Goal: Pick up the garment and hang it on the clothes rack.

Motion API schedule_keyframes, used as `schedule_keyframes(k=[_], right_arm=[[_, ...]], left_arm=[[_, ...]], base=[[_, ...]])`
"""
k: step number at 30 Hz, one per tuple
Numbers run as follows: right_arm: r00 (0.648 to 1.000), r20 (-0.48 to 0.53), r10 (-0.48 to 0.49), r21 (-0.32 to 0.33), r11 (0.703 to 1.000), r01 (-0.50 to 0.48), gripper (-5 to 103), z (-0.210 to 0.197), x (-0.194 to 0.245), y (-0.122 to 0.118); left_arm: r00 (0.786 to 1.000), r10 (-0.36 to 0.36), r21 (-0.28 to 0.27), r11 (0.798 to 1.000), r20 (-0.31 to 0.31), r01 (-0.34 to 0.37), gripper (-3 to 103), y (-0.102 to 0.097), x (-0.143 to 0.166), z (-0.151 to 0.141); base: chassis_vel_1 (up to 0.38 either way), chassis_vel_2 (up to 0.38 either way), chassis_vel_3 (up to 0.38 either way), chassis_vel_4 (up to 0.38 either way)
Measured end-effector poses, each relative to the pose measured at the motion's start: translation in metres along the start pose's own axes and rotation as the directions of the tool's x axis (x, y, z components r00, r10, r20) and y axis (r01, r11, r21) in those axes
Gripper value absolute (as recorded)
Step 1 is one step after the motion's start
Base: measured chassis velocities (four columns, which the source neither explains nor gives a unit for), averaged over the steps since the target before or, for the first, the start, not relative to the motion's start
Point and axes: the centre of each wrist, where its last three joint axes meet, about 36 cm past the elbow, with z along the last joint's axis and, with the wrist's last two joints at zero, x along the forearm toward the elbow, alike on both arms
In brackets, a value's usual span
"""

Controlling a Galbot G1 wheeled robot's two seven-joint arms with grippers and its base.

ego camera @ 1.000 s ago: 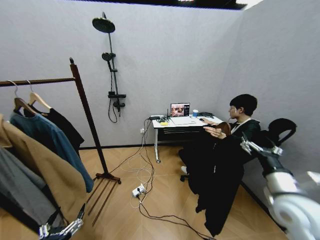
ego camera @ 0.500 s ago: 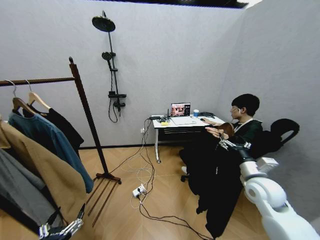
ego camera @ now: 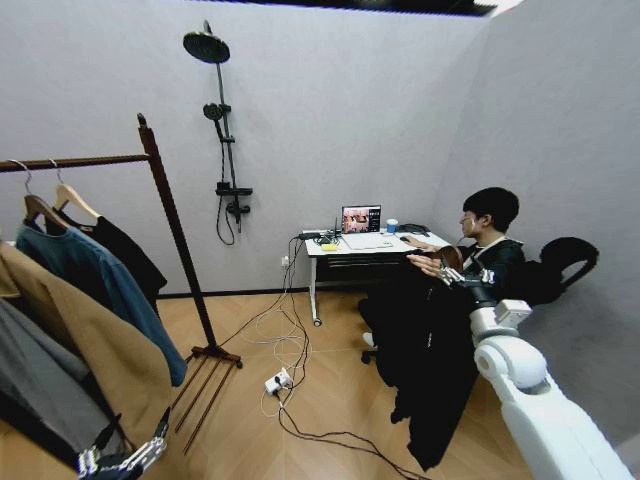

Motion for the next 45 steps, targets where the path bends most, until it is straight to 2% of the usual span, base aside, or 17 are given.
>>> schedule_keyframes(k=[1, 3, 4, 6, 8, 10, 12, 14, 15, 20, 37, 45], right_arm=[[1.000, 0.000, 0.000, 0.000, 1.000, 0.000, 59, 0.000, 0.000, 0.000], [1.000, 0.015, 0.005, -0.001, 1.000, -0.005, 47, 0.004, 0.000, 0.001], [1.000, 0.015, 0.005, -0.001, 1.000, -0.005, 47, 0.004, 0.000, 0.001], [1.000, 0.031, 0.005, -0.004, 1.000, -0.005, 37, 0.005, 0.000, 0.001], [0.999, 0.037, 0.004, -0.006, 1.000, -0.004, 37, 0.006, 0.000, 0.001], [0.999, 0.052, 0.003, -0.021, 1.000, -0.002, 26, 0.007, 0.002, 0.001], [0.999, 0.052, 0.003, -0.021, 1.000, -0.002, 26, 0.007, 0.002, 0.001], [0.993, 0.114, 0.017, -0.022, 1.000, -0.014, 15, 0.002, 0.007, -0.002], [0.987, 0.157, 0.025, -0.009, 1.000, -0.024, 15, -0.002, 0.007, -0.004], [0.982, 0.190, 0.017, 0.033, 0.999, -0.024, 15, 0.001, 0.011, -0.003], [0.984, 0.177, -0.024, 0.014, 1.000, 0.022, 15, 0.004, 0.015, 0.019], [0.985, 0.170, -0.032, 0.024, 0.999, 0.028, 15, 0.005, 0.011, 0.020]], left_arm=[[1.000, 0.000, 0.000, 1.000, 0.000, 0.000, 100, 0.000, 0.000, 0.000], [1.000, 0.000, 0.000, 1.000, 0.000, 0.000, 100, 0.000, 0.000, 0.000], [1.000, 0.000, 0.000, 1.000, 0.000, 0.000, 100, 0.000, 0.000, 0.000], [1.000, 0.000, 0.000, 1.000, 0.000, 0.000, 100, 0.000, 0.000, 0.000], [1.000, 0.000, 0.000, 1.000, 0.000, 0.000, 100, 0.000, 0.000, 0.000], [1.000, 0.000, 0.000, 1.000, 0.000, 0.000, 100, 0.000, 0.000, 0.000], [1.000, 0.000, 0.000, 1.000, 0.000, 0.000, 100, 0.000, 0.000, 0.000], [1.000, 0.000, 0.000, 1.000, 0.000, 0.000, 100, 0.000, 0.000, 0.000], [1.000, 0.000, 0.000, 1.000, 0.000, 0.000, 100, 0.000, 0.000, 0.000], [1.000, 0.000, 0.000, 1.000, 0.000, 0.000, 100, 0.000, 0.000, 0.000], [1.000, 0.000, 0.000, 1.000, 0.000, 0.000, 100, 0.000, 0.000, 0.000], [1.000, 0.000, 0.000, 1.000, 0.000, 0.000, 100, 0.000, 0.000, 0.000]], base=[[0.000, 0.000, 0.000, 0.000], [0.000, 0.000, 0.000, 0.000], [0.000, 0.000, 0.000, 0.000], [0.000, 0.000, 0.000, 0.000], [0.000, 0.000, 0.000, 0.000], [0.000, 0.000, 0.000, 0.000], [0.000, 0.000, 0.000, 0.000], [0.000, 0.000, 0.000, 0.000], [0.000, 0.000, 0.000, 0.000], [0.000, 0.000, 0.000, 0.000], [0.000, 0.000, 0.000, 0.000], [0.000, 0.000, 0.000, 0.000]])
